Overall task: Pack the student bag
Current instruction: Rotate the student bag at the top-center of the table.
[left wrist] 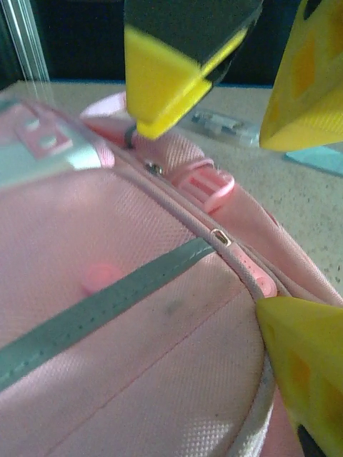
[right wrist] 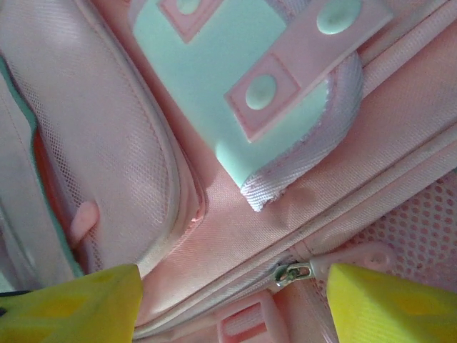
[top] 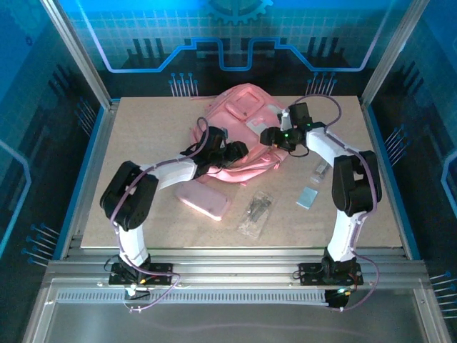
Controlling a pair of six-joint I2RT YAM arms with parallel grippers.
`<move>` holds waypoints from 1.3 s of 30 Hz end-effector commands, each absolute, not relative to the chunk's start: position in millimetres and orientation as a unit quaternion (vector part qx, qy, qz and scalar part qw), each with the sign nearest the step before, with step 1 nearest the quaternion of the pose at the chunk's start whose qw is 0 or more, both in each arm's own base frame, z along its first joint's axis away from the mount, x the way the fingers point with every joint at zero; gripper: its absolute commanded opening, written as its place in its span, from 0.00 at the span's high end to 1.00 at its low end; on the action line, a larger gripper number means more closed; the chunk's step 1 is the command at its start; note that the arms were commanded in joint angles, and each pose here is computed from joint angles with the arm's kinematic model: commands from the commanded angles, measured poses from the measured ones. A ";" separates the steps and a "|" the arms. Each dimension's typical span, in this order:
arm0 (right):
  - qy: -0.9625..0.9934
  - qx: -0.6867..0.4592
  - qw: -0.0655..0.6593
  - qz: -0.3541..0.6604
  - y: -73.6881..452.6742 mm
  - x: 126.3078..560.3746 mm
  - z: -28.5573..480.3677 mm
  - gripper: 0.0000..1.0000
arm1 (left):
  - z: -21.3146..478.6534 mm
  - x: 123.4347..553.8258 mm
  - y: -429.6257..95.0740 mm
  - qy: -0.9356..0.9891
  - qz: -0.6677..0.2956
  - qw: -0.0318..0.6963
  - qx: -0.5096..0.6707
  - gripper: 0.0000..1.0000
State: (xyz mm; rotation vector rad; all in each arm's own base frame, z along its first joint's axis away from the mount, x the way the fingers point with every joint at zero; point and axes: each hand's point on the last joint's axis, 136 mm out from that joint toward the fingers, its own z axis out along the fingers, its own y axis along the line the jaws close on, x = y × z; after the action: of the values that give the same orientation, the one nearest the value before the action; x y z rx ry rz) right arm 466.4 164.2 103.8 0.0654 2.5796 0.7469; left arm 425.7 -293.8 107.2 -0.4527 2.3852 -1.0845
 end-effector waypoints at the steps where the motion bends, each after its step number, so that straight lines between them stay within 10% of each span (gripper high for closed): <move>1: 0.924 0.022 0.251 0.288 166.9 480.9 116.6 0.30 | 83.4 429.6 -284.0 0.872 -0.391 0.224 -0.190 0.44; 16: 0.934 0.006 0.197 0.299 179.6 464.8 65.9 0.25 | 27.0 430.8 -230.0 0.887 -0.348 0.196 -0.231 0.44; 29: 0.863 -0.099 0.152 0.471 285.6 385.6 137.3 0.26 | 48.1 482.5 -185.3 0.898 -0.319 0.228 -0.199 0.44; 39: 0.936 0.006 0.210 0.284 184.2 379.6 128.1 0.30 | 90.2 469.4 -175.5 0.917 -0.273 0.252 -0.144 0.44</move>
State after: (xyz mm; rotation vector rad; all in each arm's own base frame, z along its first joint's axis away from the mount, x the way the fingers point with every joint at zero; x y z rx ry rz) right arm 385.5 230.2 148.8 -0.1552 2.5082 1.0235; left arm 483.7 -184.9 74.4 -0.4649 2.4482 -0.8531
